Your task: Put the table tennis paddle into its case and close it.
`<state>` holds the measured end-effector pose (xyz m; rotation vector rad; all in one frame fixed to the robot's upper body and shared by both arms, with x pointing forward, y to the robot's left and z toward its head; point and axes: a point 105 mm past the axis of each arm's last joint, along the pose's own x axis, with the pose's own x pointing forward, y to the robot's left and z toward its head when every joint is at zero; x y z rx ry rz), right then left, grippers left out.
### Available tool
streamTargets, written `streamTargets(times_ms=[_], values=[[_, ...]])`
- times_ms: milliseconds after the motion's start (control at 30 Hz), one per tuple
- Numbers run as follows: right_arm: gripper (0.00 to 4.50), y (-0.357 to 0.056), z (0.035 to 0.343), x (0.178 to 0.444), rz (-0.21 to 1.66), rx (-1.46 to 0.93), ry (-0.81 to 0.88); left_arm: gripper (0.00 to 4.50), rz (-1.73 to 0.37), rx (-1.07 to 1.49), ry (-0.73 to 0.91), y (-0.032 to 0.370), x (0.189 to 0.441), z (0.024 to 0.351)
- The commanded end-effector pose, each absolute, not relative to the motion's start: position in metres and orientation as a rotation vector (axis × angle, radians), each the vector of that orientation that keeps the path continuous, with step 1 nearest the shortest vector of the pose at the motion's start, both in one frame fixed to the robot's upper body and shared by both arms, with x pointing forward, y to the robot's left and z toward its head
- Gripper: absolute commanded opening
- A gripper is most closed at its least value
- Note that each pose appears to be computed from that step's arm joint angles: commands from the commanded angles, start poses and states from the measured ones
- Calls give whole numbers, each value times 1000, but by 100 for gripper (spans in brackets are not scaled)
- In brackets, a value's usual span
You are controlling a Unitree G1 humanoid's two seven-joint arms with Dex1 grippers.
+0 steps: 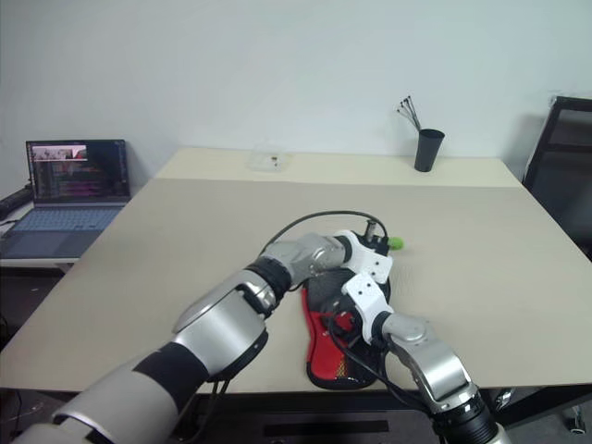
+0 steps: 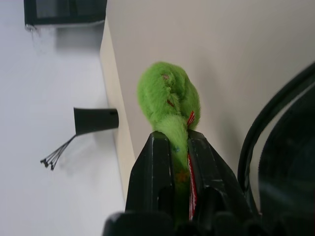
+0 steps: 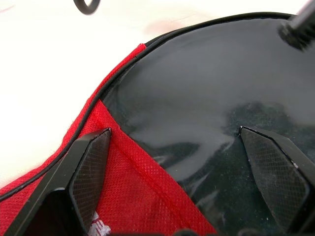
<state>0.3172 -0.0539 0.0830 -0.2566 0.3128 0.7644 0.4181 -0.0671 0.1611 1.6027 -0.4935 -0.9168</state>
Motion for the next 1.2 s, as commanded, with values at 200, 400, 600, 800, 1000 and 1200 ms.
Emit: streamTargets(times_ms=[200,400,600,800,1000,1200], values=[[450,-58,27,301,770,-248,553,39,-1006,1454,-549,-97,401,183],[450,-56,27,304,775,-250,549,248,-1030,1363,-467,-92,403,180],[450,-54,34,312,781,-255,532,449,-1023,1193,-425,-86,407,190],[450,-51,51,314,804,-213,502,449,-949,1031,-373,-51,425,207],[450,-49,79,307,842,-168,452,449,-808,862,-315,2,448,228],[450,-54,118,290,902,-135,391,449,-784,579,-192,52,458,222]])
